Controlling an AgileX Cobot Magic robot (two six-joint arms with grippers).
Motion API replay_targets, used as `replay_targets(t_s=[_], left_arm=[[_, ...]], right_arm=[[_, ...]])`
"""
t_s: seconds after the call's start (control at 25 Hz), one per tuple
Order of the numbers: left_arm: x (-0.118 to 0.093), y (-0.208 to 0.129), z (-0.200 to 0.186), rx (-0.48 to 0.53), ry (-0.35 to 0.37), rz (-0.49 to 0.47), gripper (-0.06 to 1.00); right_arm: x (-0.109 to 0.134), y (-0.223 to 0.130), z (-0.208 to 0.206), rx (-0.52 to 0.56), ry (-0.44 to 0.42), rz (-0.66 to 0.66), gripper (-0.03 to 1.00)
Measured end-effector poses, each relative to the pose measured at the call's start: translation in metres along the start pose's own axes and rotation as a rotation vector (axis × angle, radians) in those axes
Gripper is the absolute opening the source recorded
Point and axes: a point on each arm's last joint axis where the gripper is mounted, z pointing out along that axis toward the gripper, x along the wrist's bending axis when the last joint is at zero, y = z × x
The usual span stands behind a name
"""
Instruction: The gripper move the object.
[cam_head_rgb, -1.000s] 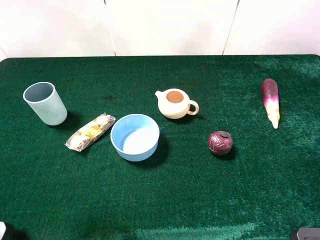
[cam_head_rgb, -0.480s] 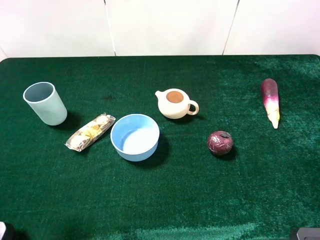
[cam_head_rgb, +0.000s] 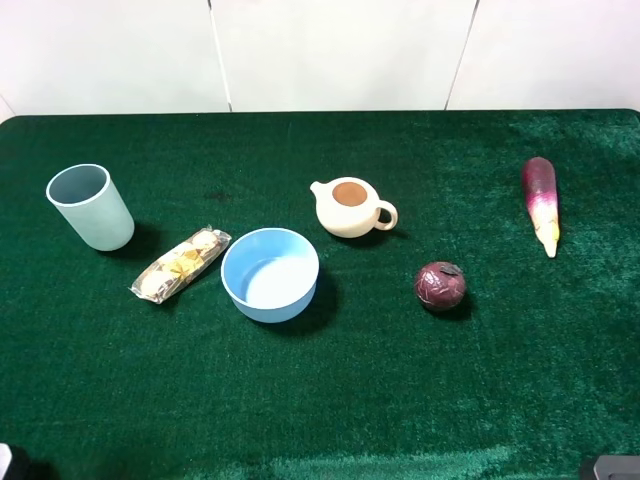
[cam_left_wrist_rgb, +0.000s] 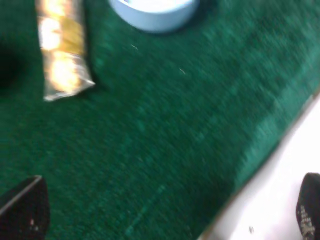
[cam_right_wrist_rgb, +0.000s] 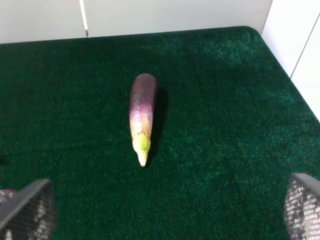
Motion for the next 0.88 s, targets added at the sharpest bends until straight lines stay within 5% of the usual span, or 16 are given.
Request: replay_targets(t_s=[0.44,0.88], left_arm=[[-0.006,-0.024,-0.023,-0.256,0.194,-0.145,0.99],[-0.007,-0.025,-0.022,-0.27,0.276,-0.219,0.99]], right_arm=[[0.0,0.0,0.0,0.0,0.0,0.0,0.69],[0.0,0.0,0.0,0.0,0.0,0.0,0.69]])
